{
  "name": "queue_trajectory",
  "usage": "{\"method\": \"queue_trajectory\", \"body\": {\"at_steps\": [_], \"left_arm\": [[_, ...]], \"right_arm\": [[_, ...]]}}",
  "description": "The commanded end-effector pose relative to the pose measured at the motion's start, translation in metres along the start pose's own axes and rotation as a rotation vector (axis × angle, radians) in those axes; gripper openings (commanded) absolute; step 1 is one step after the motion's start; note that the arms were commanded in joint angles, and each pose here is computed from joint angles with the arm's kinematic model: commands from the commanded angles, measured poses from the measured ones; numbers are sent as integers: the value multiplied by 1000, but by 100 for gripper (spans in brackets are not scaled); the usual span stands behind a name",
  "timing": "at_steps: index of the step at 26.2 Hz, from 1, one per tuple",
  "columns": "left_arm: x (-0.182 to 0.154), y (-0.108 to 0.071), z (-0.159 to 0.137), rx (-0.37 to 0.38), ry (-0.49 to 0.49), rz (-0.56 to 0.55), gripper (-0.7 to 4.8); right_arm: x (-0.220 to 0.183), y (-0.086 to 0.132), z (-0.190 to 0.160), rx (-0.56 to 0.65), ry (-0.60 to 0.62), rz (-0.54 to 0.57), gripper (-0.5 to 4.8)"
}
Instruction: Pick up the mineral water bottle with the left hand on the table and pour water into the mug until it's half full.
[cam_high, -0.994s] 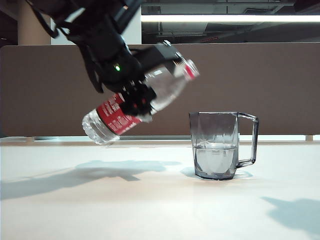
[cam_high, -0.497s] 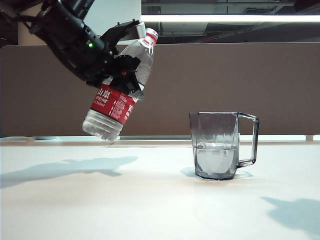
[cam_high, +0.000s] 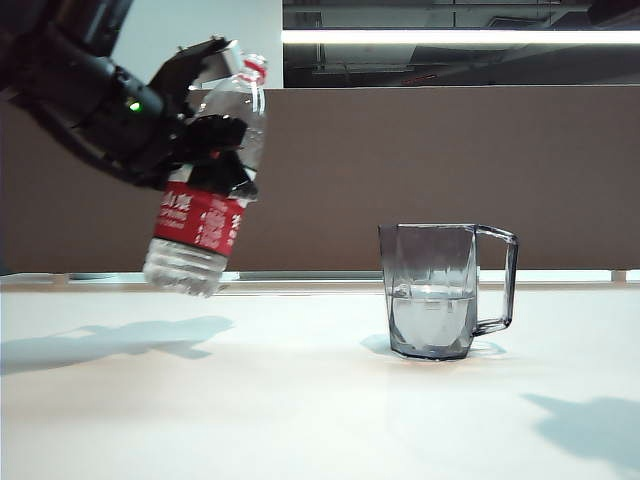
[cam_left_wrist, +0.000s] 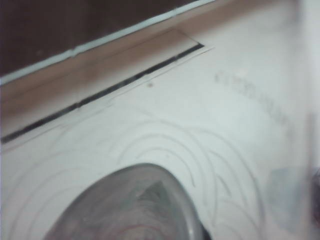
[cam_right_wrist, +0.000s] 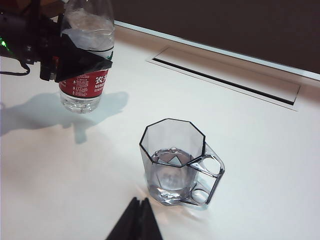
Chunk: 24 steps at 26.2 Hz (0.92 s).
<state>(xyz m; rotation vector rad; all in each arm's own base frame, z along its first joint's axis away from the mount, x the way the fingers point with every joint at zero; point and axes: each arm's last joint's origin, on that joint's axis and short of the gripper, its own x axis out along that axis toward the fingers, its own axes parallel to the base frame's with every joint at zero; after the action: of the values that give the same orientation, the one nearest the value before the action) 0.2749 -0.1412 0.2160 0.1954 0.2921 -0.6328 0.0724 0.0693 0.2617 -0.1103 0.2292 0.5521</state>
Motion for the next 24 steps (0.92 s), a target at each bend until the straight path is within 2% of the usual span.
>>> {"method": "queue_trajectory", "body": {"at_steps": [1, 4, 6, 9, 14, 24], "left_arm": [[-9, 5, -1, -11, -88, 28, 171], [-14, 7, -9, -20, -125, 49, 171], [-19, 10, -20, -47, -168, 75, 171], [-25, 13, -34, -96, -181, 111, 171], [-37, 8, -52, -77, -260, 128, 171], [-38, 6, -63, -91, -184, 118, 171]], "right_arm": [[-1, 0, 4, 9, -23, 2, -2], [-1, 0, 4, 9, -23, 1, -2], [-1, 0, 4, 9, -23, 1, -2], [-1, 0, 4, 9, -23, 1, -2], [-1, 0, 4, 10, -23, 1, -2], [-1, 0, 4, 9, -23, 2, -2]]}}
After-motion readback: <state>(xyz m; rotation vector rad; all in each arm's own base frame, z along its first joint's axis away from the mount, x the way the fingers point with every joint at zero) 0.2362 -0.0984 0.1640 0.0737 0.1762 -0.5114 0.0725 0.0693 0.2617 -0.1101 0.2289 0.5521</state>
